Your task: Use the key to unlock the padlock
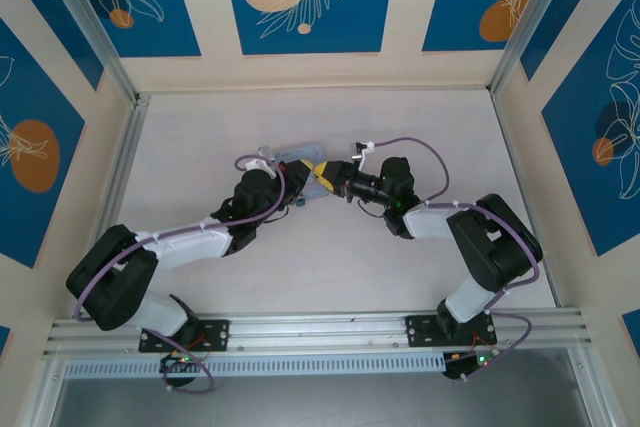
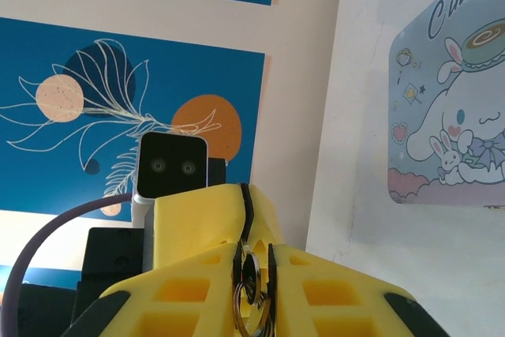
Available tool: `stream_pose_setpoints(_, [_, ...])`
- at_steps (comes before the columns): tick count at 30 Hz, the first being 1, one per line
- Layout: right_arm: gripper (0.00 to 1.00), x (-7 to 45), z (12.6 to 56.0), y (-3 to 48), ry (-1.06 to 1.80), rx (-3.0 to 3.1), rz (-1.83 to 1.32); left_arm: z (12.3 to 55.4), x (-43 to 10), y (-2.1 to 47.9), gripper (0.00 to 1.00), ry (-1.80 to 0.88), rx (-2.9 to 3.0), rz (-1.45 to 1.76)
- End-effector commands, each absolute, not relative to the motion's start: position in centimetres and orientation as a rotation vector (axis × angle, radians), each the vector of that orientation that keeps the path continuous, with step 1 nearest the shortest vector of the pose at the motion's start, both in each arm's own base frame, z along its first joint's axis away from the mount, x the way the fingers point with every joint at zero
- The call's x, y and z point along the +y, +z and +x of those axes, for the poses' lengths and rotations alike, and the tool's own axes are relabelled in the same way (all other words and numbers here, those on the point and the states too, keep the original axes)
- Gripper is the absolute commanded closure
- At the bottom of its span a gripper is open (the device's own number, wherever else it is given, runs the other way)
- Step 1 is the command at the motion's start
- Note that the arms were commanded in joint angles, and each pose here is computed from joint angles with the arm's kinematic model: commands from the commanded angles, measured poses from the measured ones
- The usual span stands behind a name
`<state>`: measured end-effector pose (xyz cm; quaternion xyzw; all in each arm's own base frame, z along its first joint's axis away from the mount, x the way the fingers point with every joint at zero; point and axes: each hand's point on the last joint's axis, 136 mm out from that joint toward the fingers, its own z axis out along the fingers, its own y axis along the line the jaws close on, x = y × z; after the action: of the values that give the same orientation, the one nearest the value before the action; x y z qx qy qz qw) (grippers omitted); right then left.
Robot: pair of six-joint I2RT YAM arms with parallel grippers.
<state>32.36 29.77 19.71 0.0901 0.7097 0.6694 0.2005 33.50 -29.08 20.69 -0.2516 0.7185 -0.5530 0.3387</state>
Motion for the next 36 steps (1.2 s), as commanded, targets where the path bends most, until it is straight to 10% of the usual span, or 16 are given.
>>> stream_pose_setpoints(1, [0.81, 29.3, 32.6, 20.2, 1.865, 1.941, 0.249, 33.3, -28.6, 21.0, 1.00, -1.430, 1.844, -0.667])
stream_pose_setpoints(16, [1.00, 29.1, 32.5, 20.5, 1.876, 1.932, 0.228, 33.0, -28.7, 21.2, 1.00, -1.423, 1.865, -0.631])
stream_pose_setpoints(24, [1.00, 27.5, 32.4, 19.5, 1.837, 1.967, 0.211, 31.0, -25.1, 20.9, 0.24, -1.256, 1.942, -0.553])
stream_pose_setpoints(36, [1.00, 26.5, 35.8, 17.3, 1.769, 2.119, 0.191, 25.7, -26.3, 13.7, 0.08, -1.050, 2.385, 0.068])
